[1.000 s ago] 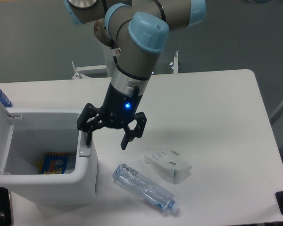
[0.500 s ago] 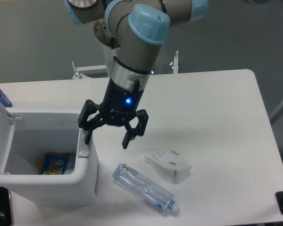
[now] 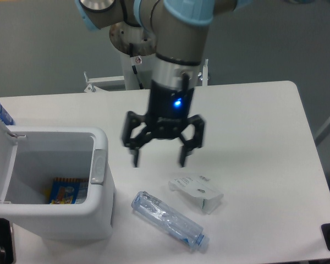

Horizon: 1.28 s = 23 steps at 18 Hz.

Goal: Open the trash can

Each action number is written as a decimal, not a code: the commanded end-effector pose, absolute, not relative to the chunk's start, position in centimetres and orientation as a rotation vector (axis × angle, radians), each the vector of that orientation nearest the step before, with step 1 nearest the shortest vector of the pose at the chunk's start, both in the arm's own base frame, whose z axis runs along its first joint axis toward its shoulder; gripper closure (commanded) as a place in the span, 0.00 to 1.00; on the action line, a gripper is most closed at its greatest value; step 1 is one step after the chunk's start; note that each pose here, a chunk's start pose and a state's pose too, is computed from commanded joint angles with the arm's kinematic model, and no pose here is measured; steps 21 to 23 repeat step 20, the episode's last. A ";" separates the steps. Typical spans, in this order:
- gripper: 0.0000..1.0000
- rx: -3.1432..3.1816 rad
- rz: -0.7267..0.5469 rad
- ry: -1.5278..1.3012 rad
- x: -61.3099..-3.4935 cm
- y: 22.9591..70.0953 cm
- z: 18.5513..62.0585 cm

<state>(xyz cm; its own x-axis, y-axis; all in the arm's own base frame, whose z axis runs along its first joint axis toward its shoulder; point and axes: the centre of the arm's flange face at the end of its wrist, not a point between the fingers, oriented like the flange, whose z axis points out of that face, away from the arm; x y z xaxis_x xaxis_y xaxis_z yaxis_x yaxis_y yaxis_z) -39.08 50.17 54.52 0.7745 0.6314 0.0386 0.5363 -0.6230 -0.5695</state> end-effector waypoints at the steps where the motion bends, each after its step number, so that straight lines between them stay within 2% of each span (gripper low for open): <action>1: 0.00 -2.401 0.254 -0.860 -39.7 49.7 54.9; 9: 0.00 -2.567 0.483 -0.634 -45.3 43.9 54.5; 17: 0.00 -2.845 0.445 -0.242 -47.7 38.8 51.9; 23: 0.00 -2.852 0.457 -0.223 -48.1 38.0 52.0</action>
